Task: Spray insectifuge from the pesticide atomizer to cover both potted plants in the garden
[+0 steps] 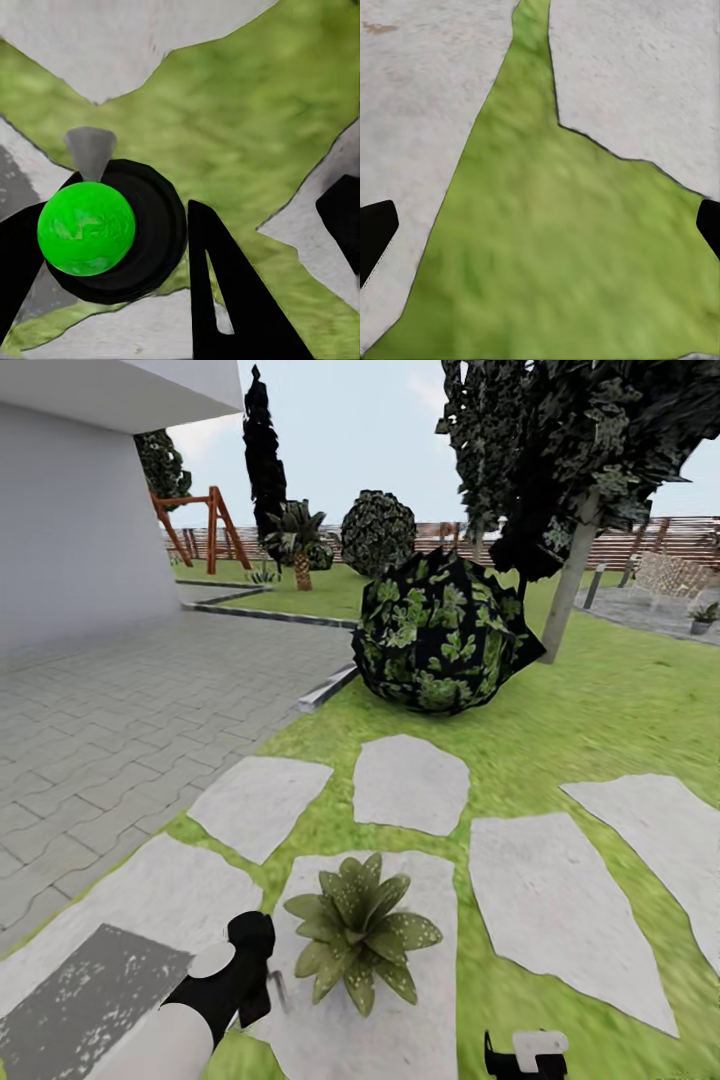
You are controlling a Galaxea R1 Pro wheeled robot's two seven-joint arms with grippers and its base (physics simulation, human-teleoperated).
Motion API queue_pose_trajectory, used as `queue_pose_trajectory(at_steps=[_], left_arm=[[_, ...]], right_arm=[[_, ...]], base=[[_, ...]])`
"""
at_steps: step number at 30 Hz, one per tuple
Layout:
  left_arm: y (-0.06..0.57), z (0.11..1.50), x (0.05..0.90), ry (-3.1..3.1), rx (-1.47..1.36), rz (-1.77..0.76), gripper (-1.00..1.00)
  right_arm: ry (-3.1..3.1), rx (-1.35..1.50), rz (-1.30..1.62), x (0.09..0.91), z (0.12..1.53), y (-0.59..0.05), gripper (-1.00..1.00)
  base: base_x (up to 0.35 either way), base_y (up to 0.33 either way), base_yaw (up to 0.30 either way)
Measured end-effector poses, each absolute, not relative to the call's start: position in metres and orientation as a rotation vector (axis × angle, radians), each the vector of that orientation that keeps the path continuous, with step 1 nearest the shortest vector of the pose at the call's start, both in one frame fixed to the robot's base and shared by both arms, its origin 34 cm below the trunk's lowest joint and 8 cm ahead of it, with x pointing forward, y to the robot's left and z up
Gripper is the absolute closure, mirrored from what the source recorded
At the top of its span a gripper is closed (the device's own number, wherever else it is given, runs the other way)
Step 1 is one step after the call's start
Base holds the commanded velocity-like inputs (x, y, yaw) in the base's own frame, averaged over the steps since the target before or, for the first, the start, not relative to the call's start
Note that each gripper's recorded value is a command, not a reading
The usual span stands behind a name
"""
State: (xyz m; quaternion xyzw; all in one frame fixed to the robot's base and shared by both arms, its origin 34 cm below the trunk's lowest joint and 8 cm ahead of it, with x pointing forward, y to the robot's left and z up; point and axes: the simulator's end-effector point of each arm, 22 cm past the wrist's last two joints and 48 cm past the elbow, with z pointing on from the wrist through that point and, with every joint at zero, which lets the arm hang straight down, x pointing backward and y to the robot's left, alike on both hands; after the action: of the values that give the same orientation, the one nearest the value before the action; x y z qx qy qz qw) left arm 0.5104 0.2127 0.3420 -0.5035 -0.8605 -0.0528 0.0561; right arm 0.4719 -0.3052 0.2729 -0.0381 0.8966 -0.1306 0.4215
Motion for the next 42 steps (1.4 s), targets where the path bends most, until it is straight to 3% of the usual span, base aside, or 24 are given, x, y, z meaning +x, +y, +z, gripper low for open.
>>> queue_pose_trajectory(at_steps=[6,42], left_arm=[[0.196,0.351,0.522,-2.628,-1.561,-0.158,1.00],[0.164,0.405,0.552,-2.550,-1.652,0.005,1.00]], right_arm=[[2.245,-0.095,-0.327,0.472,0.273,-0.305,-1.00],[2.245,-0.095,-0.333,0.472,0.273,-0.308,-1.00]], base=[[0.158,0.123,-0.173],[-0.026,0.042,-0.001]])
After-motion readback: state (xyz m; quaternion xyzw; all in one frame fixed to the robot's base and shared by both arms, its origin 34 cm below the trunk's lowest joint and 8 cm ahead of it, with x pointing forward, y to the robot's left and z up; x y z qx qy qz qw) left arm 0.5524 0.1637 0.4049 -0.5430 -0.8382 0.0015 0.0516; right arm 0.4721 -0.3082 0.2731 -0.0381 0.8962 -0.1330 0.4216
